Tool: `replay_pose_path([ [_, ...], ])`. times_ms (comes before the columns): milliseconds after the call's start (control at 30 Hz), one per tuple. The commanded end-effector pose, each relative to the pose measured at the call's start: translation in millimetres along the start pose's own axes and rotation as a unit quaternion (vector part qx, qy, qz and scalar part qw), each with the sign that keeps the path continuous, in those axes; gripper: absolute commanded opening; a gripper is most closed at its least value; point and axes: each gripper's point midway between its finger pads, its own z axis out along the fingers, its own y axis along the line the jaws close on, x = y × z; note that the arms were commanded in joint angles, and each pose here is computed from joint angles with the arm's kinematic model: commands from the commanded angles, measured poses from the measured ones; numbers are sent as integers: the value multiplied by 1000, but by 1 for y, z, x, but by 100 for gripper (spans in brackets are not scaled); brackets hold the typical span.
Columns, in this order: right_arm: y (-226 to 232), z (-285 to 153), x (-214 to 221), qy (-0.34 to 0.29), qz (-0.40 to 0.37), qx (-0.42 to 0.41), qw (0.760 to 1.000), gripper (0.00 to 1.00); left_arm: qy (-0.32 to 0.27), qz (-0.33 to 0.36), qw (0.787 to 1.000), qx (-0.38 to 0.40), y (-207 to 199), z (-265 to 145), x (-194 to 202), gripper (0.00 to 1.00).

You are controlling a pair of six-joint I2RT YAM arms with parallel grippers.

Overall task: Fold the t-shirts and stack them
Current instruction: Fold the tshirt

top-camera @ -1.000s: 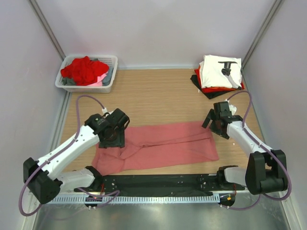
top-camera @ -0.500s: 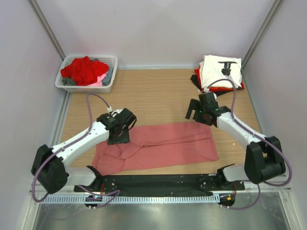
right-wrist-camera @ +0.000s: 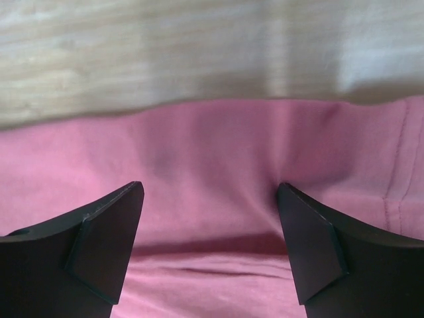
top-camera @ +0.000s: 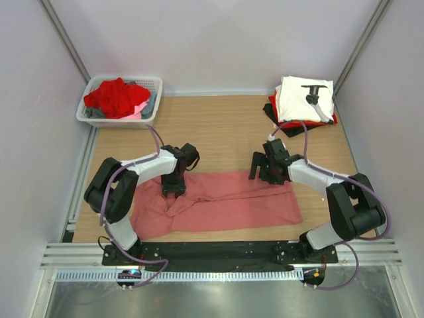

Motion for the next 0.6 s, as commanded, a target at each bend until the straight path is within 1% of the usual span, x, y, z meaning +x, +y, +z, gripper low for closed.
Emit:
replay_pose_path([
  [0,0,-23,38,26,15,-11,999,87,-37,-12,999,28,-42,31,-44,42],
  [67,-5,-35,54,31,30,-17,999,87,-25,2,1000,17,-51,41,-57,41],
  [100,1,-46,66,36,43,-42,998,87,-37,13,999,30,-64,33,-80,41],
  [133,6,-50,74,42,48,-55,996,87,-42,19,998,34,-74,31,-93,41],
  [167,10,-53,83,50,53,-68,995,87,-27,32,999,21,-81,46,-96,41],
  [200,18,-59,88,49,63,-86,993,86,-51,42,997,42,-99,28,-127,40],
  [233,31,-61,109,69,65,-104,990,86,-52,51,996,52,-110,27,-135,37],
  [300,53,-67,128,82,68,-132,986,85,-44,77,994,57,-127,37,-147,36],
  [333,73,-70,132,78,64,-160,982,85,-63,79,991,92,-148,22,-168,35],
  [367,98,-81,154,101,48,-189,976,85,-73,85,987,117,-162,14,-179,35],
  [400,113,-87,161,105,36,-206,972,86,-68,96,984,136,-175,17,-181,35],
  [433,138,-93,161,110,22,-225,968,86,-106,104,973,174,-192,-10,-206,36],
  [467,154,-102,169,118,-10,-242,963,86,-112,113,965,210,-206,-24,-211,35],
  [500,167,-111,179,123,-46,-252,959,87,-124,125,957,230,-217,-37,-216,36],
  [533,188,-129,171,115,-67,-264,955,88,-144,141,947,249,-225,-51,-225,39],
  [567,196,-134,172,101,-105,-267,953,89,-172,155,927,296,-242,-86,-233,43],
])
